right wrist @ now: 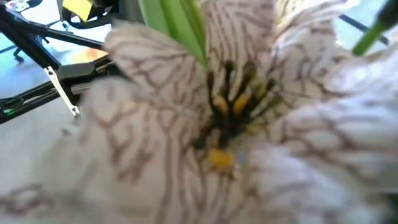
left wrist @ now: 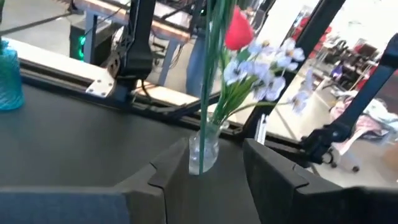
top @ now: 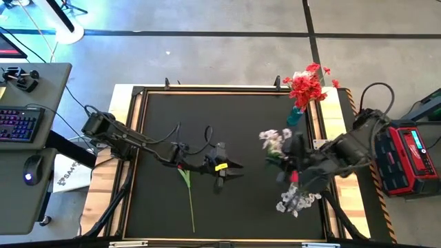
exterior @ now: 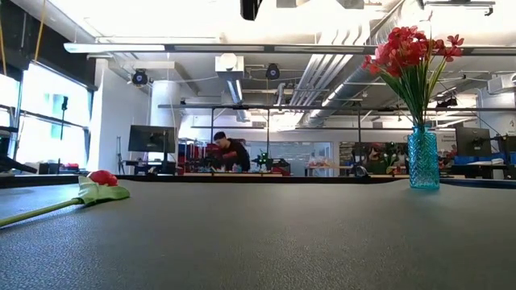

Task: Sort flowers into vase by color
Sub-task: Put the white flowers into the transparent vase

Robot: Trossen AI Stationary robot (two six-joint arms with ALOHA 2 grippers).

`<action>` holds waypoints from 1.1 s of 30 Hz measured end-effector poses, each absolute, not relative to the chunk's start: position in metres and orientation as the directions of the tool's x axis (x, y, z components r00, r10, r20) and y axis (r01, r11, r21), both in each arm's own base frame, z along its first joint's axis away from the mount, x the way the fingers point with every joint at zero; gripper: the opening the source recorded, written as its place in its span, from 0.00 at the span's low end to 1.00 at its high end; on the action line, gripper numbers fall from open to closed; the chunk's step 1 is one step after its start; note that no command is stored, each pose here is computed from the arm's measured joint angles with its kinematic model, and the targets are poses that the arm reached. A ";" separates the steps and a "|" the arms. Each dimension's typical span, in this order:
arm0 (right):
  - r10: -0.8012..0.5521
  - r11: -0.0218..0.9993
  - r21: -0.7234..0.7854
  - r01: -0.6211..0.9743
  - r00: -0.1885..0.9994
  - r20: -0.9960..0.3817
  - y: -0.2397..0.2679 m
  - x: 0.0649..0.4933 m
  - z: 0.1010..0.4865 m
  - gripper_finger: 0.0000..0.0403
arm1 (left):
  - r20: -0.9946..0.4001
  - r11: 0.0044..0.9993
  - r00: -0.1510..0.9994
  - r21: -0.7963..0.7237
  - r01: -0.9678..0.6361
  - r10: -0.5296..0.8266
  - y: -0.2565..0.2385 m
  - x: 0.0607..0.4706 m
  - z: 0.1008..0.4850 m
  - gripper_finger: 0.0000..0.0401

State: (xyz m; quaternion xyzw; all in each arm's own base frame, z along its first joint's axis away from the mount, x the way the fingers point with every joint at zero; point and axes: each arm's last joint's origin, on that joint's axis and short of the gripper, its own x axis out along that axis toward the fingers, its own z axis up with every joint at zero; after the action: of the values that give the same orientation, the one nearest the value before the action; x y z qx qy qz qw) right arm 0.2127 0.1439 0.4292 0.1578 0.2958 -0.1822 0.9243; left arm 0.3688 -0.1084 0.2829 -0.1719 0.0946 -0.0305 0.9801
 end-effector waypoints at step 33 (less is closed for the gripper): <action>-0.026 0.979 0.111 0.171 0.646 -0.763 0.156 0.127 0.434 0.00 | -0.185 0.944 0.983 -0.324 -0.053 -0.009 -0.106 0.369 0.282 0.36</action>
State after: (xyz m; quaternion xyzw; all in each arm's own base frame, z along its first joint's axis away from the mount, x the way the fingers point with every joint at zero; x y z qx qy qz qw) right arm 0.1273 0.1562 0.4338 0.0868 0.4173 -0.0544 0.9030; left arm 0.3687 -0.1059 0.2817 -0.1662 0.0924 0.0113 0.9817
